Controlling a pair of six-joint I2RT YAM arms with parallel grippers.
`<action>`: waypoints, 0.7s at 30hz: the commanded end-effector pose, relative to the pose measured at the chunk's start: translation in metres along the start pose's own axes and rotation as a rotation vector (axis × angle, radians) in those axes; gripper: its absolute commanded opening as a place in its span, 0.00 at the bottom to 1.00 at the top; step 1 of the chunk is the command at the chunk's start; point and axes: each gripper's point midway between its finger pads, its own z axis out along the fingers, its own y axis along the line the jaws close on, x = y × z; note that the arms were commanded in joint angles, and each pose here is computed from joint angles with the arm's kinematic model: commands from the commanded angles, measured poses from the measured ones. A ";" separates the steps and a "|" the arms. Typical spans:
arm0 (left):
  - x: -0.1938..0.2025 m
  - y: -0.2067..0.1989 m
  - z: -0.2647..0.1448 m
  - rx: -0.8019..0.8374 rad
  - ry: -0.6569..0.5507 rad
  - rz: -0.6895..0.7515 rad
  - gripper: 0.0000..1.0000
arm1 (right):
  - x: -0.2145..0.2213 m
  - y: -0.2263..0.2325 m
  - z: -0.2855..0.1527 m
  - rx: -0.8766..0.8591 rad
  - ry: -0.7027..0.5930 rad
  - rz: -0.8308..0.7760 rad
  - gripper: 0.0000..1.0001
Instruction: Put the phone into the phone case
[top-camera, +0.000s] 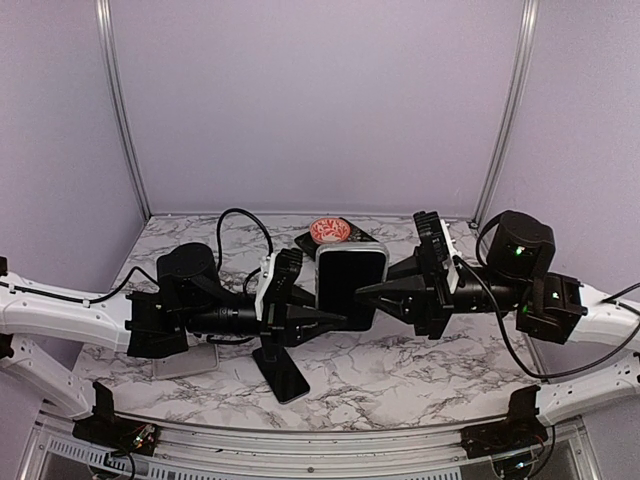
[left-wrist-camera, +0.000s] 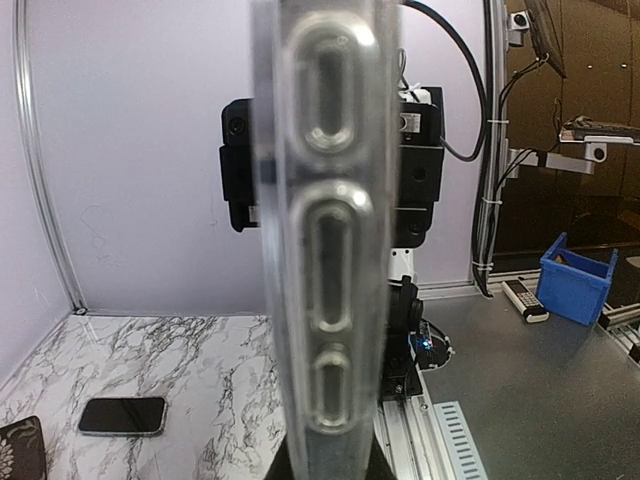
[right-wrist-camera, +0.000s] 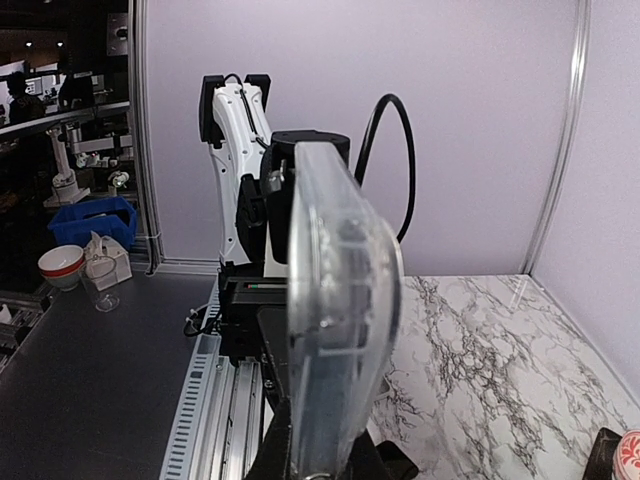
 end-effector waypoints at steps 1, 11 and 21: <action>-0.018 0.005 -0.003 -0.045 -0.037 -0.020 0.00 | -0.036 0.001 -0.004 0.002 -0.102 -0.073 0.26; -0.051 0.003 -0.019 -0.065 -0.115 -0.019 0.00 | 0.025 -0.014 -0.008 0.088 0.045 -0.012 0.86; -0.045 0.001 -0.016 -0.048 -0.106 -0.053 0.00 | 0.034 -0.011 0.000 0.039 0.064 -0.001 0.12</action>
